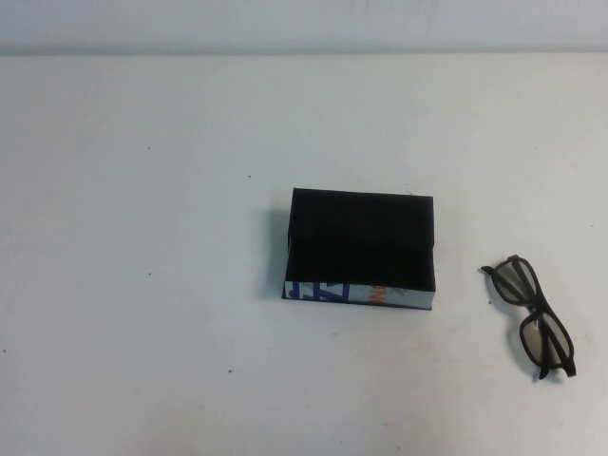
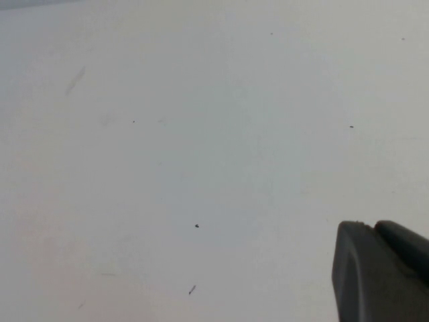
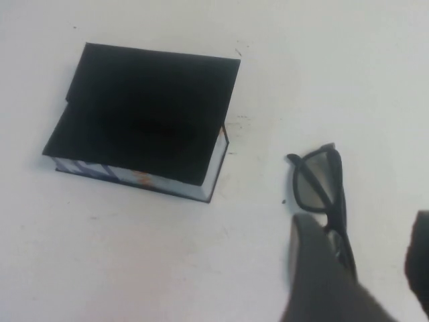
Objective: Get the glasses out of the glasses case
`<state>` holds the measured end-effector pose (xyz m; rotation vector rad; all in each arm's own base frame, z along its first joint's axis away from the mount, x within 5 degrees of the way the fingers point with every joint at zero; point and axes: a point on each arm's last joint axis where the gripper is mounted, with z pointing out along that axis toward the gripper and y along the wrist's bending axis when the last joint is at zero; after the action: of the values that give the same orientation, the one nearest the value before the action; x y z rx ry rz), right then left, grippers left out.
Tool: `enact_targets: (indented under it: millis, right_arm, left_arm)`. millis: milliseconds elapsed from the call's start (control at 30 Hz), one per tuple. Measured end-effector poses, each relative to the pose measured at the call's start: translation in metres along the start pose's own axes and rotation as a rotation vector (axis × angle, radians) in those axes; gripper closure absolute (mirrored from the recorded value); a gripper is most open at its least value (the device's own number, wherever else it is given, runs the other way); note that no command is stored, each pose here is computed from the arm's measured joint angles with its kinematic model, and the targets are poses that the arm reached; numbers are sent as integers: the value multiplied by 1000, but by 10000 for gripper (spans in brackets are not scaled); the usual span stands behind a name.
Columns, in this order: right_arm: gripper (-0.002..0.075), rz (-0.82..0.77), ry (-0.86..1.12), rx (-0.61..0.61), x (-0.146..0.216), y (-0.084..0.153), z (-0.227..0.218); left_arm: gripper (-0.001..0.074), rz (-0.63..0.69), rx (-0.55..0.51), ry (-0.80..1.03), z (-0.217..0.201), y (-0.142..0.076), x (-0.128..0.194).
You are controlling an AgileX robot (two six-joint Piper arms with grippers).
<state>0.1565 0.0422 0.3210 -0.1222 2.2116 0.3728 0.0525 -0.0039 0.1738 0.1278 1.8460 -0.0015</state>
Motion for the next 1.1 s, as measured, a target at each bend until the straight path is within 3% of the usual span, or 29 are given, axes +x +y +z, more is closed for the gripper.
enact_targets:
  millis: [200, 500, 700, 833, 1100]
  right_arm:
    - [559, -114, -210, 49, 43, -4, -48]
    - [725, -211, -436, 114, 50, -8, -67]
    - [741, -214, -645, 123, 47, -11, -62]
    - [742, -197, -766, 134, 64, -19, -44]
    - [742, -103, -637, 152, 136, -35, -22]
  left_arm:
    - [740, 0, 0, 0, 0, 0, 0]
    - [740, 0, 0, 0, 0, 0, 0]
    - [740, 0, 0, 0, 0, 0, 0]
    - [739, 0, 0, 0, 0, 0, 0]
    - [739, 0, 0, 0, 0, 0, 0]
